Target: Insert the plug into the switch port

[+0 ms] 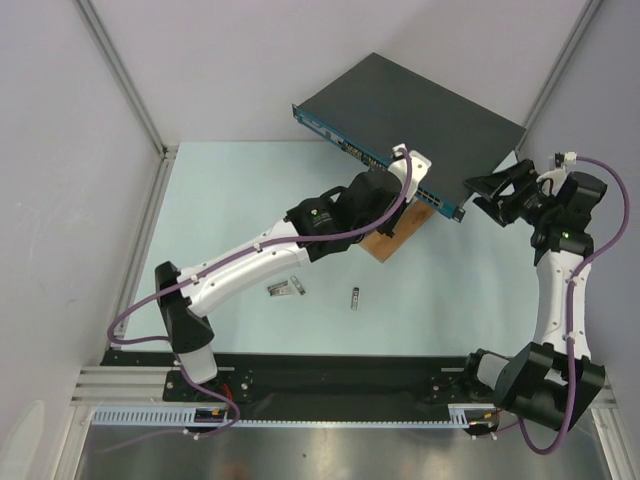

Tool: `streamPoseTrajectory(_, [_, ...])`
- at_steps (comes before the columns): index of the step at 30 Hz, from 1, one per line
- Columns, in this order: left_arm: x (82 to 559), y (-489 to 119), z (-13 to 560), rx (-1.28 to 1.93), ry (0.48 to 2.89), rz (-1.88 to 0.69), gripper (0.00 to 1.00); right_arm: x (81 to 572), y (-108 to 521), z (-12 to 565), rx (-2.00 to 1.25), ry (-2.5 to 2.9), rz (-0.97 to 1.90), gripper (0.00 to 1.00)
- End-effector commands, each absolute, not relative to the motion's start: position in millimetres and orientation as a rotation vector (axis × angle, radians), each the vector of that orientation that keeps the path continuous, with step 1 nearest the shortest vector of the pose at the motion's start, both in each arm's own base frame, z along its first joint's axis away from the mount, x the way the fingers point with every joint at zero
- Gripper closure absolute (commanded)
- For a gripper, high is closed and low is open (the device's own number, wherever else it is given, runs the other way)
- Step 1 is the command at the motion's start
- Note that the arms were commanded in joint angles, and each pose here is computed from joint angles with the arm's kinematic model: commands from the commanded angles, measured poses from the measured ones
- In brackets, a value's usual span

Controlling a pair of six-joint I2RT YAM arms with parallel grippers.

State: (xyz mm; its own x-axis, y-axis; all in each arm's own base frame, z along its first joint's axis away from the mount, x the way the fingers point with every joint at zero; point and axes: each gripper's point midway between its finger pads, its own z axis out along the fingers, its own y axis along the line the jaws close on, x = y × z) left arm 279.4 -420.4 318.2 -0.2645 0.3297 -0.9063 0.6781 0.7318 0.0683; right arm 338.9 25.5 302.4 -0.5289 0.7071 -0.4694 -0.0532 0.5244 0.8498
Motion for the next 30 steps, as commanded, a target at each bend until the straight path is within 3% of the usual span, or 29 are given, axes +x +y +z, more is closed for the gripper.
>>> streamPoseTrajectory(1, [287.5, -419.3, 335.7, 0.715, 1.866, -0.436, 1.0, 345.3, 35.5, 316.9, 0.467, 1.816, 1.141, 0.24])
streamPoseTrajectory(3, [289.2, -418.4, 334.2, 0.715, 1.878, -0.452, 1.0, 344.8, 39.7, 315.9, 0.458, 1.811, 1.156, 0.27])
streamPoseTrajectory(8, [296.1, -410.2, 328.7, 0.705, 1.916, -0.444, 1.0, 345.2, 42.7, 310.6, 0.453, 1.811, 1.17, 0.48])
streamPoseTrajectory(15, [303.5, -412.6, 331.1, 0.698, 1.914, -0.44, 1.0, 342.7, 47.1, 307.7, 0.438, 1.815, 1.181, 0.89])
streamPoseTrajectory(17, [303.9, -413.8, 334.8, 0.695, 1.907, -0.446, 1.0, 341.4, 47.8, 306.0, 0.437, 1.819, 1.182, 0.95])
streamPoseTrajectory(19, [307.1, -414.0, 334.2, 0.691, 1.91, -0.445, 1.0, 340.4, 48.8, 305.4, 0.431, 1.823, 1.184, 1.0])
streamPoseTrajectory(30, [317.1, -416.5, 329.0, 0.692, 1.933, -0.425, 1.0, 337.3, 53.4, 306.8, 0.406, 1.824, 1.191, 1.0])
